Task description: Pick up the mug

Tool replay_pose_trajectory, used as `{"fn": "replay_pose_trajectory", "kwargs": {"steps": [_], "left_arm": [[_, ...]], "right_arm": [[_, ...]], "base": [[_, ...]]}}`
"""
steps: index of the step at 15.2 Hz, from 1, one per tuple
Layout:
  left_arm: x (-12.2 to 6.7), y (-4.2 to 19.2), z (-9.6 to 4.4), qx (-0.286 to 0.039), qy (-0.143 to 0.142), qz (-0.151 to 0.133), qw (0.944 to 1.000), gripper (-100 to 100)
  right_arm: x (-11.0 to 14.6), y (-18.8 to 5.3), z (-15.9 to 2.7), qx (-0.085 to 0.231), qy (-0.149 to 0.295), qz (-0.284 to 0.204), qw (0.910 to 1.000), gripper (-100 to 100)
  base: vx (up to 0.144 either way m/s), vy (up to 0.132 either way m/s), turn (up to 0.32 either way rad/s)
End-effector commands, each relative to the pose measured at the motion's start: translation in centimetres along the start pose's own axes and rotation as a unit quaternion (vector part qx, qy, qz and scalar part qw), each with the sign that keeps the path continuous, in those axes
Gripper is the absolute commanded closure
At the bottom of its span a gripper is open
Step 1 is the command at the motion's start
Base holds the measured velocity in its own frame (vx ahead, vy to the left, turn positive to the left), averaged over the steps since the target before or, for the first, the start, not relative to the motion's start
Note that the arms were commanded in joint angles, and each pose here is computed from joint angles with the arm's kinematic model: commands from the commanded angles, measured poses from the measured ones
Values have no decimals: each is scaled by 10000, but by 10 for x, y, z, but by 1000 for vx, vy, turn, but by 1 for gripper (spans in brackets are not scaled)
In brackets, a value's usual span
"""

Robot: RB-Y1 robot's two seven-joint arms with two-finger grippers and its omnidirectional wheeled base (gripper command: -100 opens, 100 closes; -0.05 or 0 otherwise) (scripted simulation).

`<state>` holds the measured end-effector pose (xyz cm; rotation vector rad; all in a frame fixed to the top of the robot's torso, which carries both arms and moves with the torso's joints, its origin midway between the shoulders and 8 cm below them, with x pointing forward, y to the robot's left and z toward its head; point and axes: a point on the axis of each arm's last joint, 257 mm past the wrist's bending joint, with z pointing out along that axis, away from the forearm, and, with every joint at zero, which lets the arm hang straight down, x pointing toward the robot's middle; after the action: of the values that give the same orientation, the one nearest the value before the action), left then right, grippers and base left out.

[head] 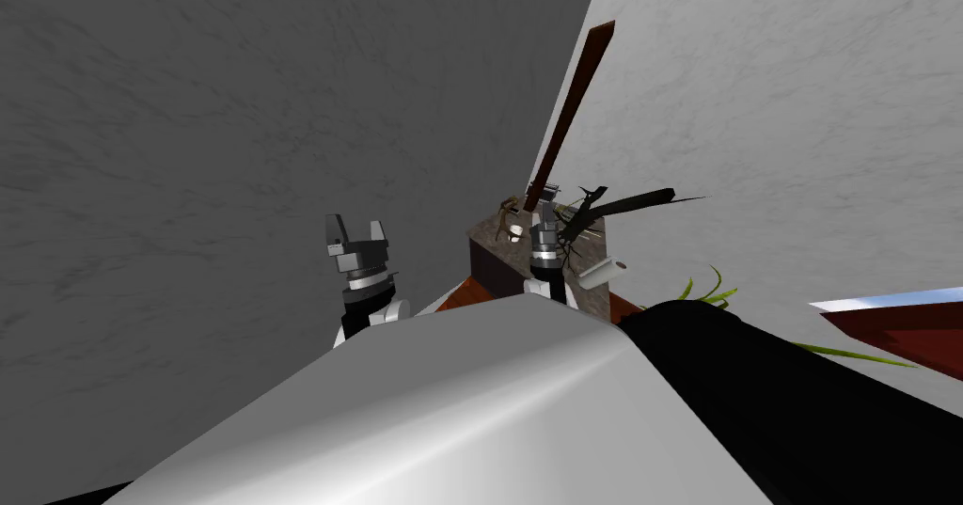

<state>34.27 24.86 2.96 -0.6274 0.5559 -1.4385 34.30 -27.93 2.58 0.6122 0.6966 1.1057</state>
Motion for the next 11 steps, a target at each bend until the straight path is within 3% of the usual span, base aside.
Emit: {"fn": "replay_pose_trajectory", "kwargs": {"steps": [1,11], "left_arm": [[0,0,0,0,0,0,10000,0],[0,0,0,0,0,0,10000,0]], "right_arm": [[4,-3,-1,10,151,-67,9999,-100],[27,-38,-19,194,1212,-587,9907,-100]], "base": [[-1,-1,20],[-4,-10,44]]}}
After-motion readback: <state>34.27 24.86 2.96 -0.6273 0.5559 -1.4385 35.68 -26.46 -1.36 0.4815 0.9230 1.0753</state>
